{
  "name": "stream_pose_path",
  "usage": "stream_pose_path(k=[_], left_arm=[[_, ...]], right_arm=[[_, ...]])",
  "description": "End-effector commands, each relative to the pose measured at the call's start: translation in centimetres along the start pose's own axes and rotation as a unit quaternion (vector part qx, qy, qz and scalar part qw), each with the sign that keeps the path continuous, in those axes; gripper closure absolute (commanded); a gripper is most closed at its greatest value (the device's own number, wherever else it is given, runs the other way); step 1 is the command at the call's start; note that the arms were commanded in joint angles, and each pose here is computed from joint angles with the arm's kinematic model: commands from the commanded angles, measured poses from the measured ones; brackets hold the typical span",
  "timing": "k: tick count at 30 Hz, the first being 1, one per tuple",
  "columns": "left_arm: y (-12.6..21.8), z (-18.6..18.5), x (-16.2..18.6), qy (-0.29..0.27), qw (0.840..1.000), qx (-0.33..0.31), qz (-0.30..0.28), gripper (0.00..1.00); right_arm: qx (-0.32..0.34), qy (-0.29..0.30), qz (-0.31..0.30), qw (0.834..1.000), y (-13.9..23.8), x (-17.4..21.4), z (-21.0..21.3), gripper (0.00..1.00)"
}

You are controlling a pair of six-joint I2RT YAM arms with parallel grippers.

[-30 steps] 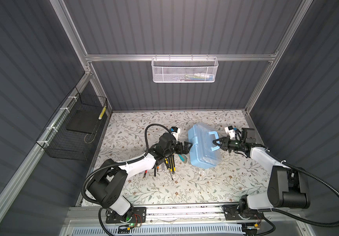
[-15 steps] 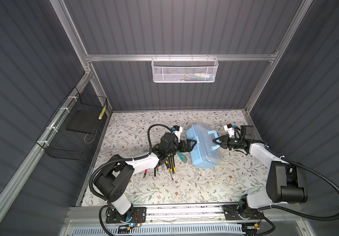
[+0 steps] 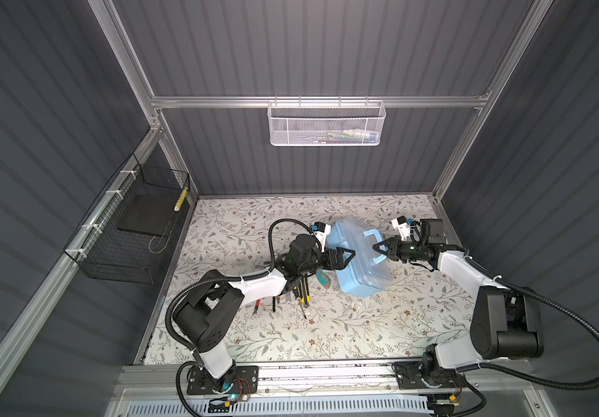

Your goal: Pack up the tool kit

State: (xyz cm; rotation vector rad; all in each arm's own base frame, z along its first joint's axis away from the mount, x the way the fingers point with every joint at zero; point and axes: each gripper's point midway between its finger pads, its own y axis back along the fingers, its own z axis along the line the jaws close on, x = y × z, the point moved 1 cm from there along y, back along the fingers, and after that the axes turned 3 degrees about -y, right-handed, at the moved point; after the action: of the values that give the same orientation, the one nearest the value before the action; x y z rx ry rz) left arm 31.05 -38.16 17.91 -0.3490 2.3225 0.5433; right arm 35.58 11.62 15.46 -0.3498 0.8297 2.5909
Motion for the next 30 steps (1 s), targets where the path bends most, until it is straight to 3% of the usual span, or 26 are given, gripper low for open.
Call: stream_pose_path(k=[1,13,30], left_arm=[[-0.5,-1.7,-0.7,-0.003,0.999,0.035,0.001,0.01],[-1.0,-1.6,0.9,0.005,0.999,0.039,0.027,0.01],[-0.4,-7.1,-3.8,0.007,0.985,0.165,-0.047,0.01]], right_arm=[[0.007,0.043,-0.018,0.999,0.4,-1.0,0.9,1.00],[0.010,0.052,-0.016,0.998,-0.6,-0.8,1.0,1.00],[0.039,0.055,0.008,0.998,-2.6,0.8,-0.8,1.00]])
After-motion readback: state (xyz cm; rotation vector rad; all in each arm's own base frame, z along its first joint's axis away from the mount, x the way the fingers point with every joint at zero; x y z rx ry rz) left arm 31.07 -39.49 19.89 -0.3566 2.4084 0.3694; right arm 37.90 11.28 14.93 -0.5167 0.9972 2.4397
